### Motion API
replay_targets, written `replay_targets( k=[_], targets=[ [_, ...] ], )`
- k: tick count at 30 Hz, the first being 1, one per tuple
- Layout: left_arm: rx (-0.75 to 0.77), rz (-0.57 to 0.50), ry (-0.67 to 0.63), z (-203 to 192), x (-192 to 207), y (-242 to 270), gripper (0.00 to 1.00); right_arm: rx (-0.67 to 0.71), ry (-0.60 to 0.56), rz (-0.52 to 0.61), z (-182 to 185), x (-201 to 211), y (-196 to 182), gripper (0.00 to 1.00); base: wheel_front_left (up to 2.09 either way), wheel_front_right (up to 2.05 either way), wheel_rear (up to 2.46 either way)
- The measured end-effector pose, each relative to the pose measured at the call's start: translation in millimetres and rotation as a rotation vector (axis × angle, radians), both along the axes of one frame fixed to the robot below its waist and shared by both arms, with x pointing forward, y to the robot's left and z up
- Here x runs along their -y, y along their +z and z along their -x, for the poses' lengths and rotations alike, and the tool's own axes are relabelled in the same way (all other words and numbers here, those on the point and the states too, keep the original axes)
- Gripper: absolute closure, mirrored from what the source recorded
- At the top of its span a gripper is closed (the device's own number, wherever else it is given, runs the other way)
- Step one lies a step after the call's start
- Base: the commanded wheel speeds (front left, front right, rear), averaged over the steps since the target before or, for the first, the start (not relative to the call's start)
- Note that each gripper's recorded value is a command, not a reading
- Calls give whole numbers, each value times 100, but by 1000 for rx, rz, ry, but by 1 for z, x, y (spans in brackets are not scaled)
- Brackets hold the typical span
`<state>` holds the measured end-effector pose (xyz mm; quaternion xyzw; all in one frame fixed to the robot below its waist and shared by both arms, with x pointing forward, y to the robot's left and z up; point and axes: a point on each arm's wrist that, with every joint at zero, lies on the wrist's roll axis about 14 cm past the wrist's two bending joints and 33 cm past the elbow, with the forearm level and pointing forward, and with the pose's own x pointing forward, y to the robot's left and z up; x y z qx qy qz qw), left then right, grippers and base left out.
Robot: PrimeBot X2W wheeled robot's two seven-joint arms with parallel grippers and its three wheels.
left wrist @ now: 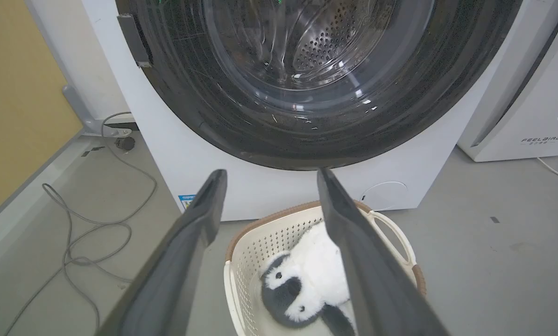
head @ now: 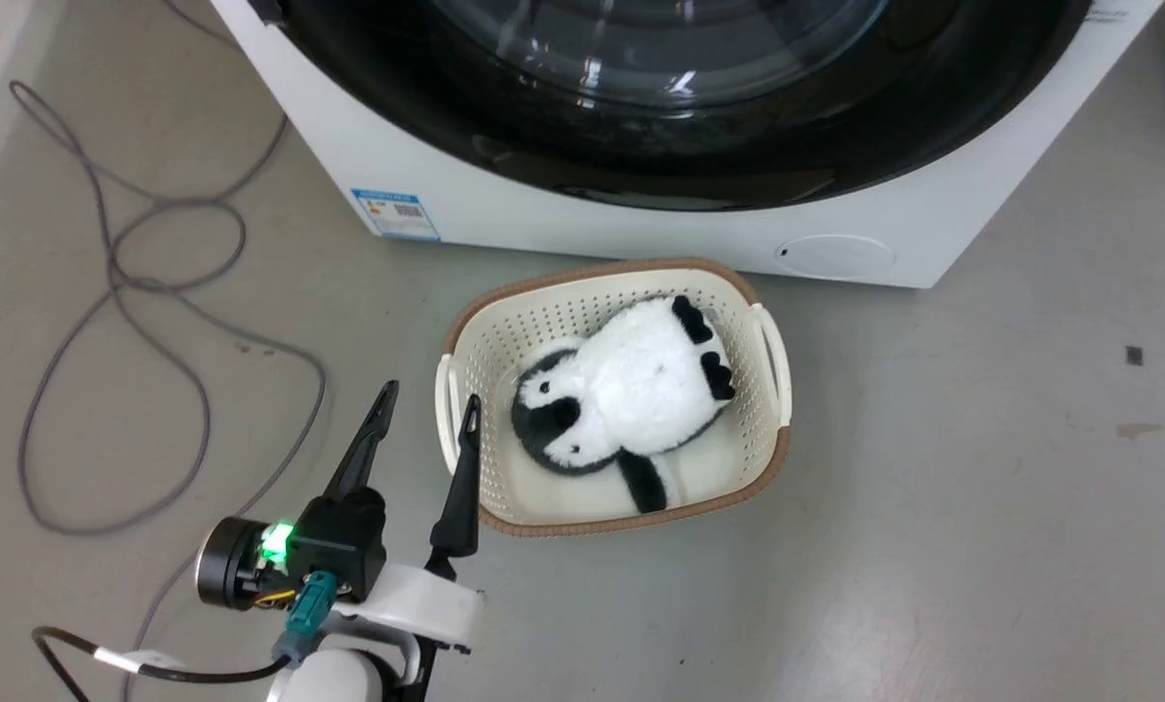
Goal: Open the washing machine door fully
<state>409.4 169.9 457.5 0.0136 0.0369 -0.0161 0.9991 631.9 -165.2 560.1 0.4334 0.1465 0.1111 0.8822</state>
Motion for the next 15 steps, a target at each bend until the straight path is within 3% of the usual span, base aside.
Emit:
replay_targets(
  k=[15],
  targets=[
    [-17,1,14,-5,-4,-13,0,-95,143,-147,-33,-33,-5,100,0,0,0]
  ],
)
